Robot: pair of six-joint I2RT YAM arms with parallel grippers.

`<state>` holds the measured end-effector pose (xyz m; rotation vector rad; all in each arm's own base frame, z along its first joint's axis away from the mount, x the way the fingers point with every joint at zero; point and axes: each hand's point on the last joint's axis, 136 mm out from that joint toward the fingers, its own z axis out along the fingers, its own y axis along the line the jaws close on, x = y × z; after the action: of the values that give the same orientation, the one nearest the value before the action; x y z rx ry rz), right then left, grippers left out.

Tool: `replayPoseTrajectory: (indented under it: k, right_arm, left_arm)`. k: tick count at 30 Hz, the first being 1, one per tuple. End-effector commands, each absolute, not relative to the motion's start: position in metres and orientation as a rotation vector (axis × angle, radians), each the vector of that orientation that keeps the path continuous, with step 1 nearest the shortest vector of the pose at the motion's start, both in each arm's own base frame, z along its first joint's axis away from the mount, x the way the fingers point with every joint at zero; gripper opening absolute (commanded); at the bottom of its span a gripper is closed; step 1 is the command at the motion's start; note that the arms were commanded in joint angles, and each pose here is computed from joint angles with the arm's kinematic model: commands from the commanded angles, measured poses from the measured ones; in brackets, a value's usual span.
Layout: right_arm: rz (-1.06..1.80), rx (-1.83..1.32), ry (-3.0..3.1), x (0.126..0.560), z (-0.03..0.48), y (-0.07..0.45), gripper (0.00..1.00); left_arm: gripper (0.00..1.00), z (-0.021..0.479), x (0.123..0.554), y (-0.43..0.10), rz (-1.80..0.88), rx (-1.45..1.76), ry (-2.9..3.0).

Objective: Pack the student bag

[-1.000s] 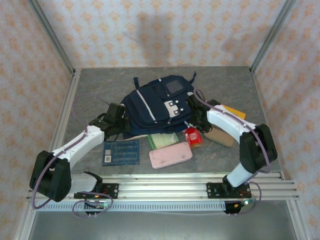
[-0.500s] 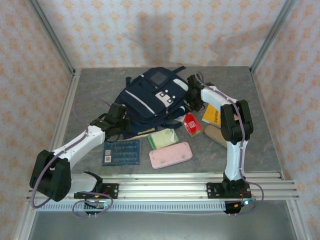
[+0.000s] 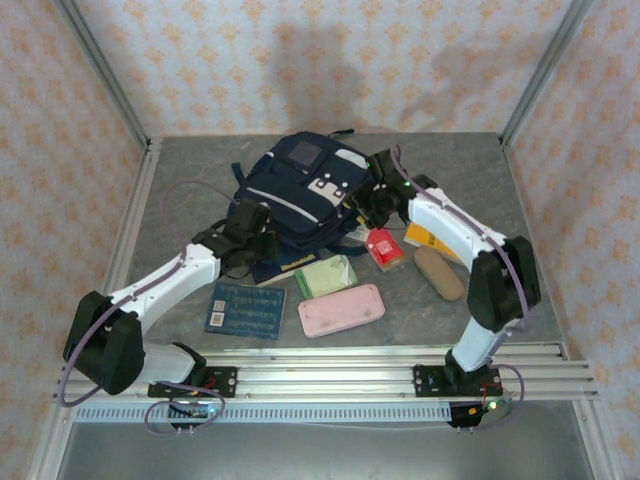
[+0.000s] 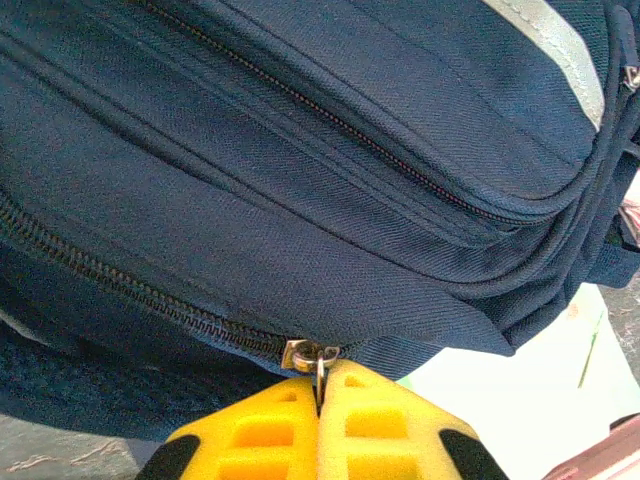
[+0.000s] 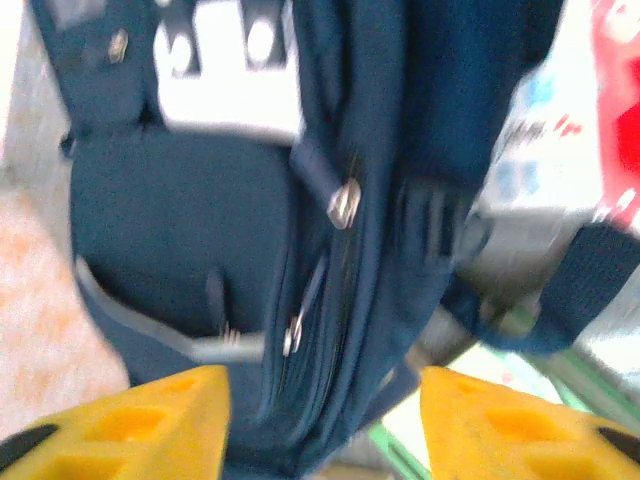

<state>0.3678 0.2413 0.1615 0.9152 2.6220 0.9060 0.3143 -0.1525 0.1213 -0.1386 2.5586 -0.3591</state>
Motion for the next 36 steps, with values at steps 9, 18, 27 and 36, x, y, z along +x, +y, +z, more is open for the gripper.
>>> replayPoseTrajectory:
  k: [9, 18, 27, 36]
  right_arm:
    - [1.245, 1.381, 2.560, 0.333, 0.139, 0.313, 0.63]
    - [1.284, 1.369, 2.574, 0.336, 0.124, 0.339, 0.58]
    - [1.230, 1.319, 2.628, 0.327, 0.114, 0.339, 0.60]
    - [1.285, 1.233, 2.566, 0.340, 0.118, 0.344, 0.15]
  left_arm:
    - [0.00, 0.158, 0.331, -0.174, -0.448, -0.126, 2.468]
    - [0.00, 0.170, 0.329, -0.174, -0.462, -0.131, 2.445]
    - [0.00, 0.173, 0.325, -0.172, -0.465, -0.135, 2.440]
    - [0.00, 0.173, 0.324, -0.173, -0.468, -0.128, 2.443]
